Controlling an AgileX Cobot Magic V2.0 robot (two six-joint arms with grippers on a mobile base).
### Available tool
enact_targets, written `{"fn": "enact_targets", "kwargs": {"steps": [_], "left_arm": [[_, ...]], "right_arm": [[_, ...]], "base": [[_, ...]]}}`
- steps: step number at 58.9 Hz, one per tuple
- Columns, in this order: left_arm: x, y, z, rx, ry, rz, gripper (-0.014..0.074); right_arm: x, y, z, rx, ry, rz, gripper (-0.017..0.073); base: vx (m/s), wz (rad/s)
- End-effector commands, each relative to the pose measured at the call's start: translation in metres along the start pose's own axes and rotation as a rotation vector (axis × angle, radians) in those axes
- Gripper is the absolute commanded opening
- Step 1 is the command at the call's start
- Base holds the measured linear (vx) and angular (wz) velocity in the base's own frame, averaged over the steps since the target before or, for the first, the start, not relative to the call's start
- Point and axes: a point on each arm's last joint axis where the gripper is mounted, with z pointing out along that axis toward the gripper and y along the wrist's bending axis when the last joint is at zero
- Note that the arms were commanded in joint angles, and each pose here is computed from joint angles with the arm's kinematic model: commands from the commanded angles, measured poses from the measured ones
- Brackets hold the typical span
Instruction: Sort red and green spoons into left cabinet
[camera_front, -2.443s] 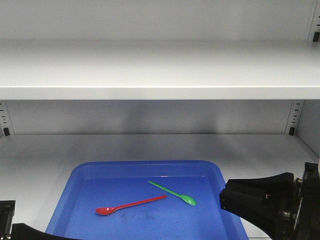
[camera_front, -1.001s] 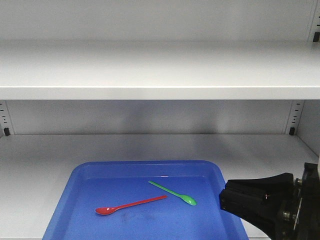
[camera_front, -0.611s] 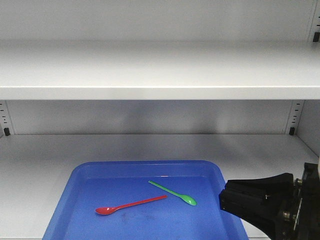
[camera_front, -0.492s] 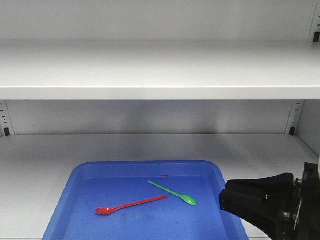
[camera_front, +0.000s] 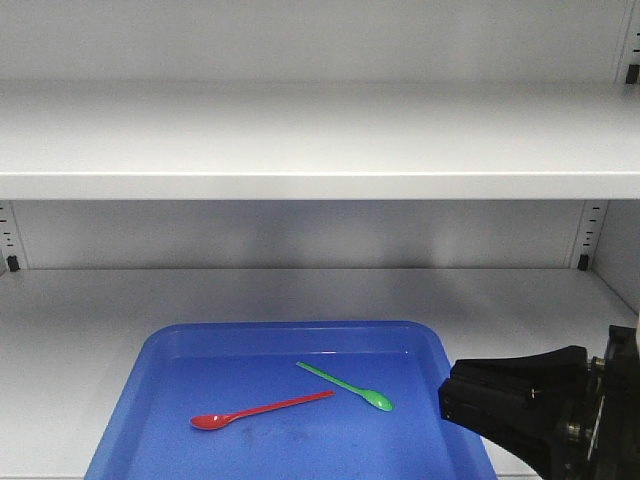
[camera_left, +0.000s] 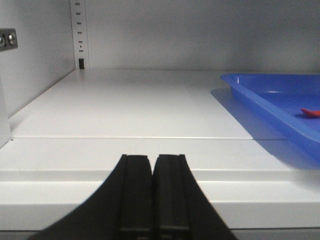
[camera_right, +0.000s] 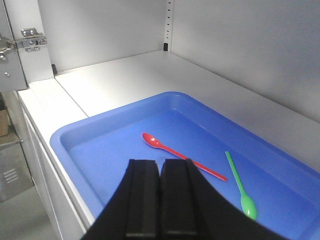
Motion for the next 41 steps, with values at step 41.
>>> {"fn": "enact_targets", "kwargs": {"steps": [41], "left_arm": [[-0.0084, -0.0012, -0.0020, 0.014, -0.094, -0.009, 0.0000]], "right_arm": [[-0.0141, 0.0013, -0.0050, 0.010, -0.070, 0.011, -0.0006]], "base": [[0.00, 0.00]]}}
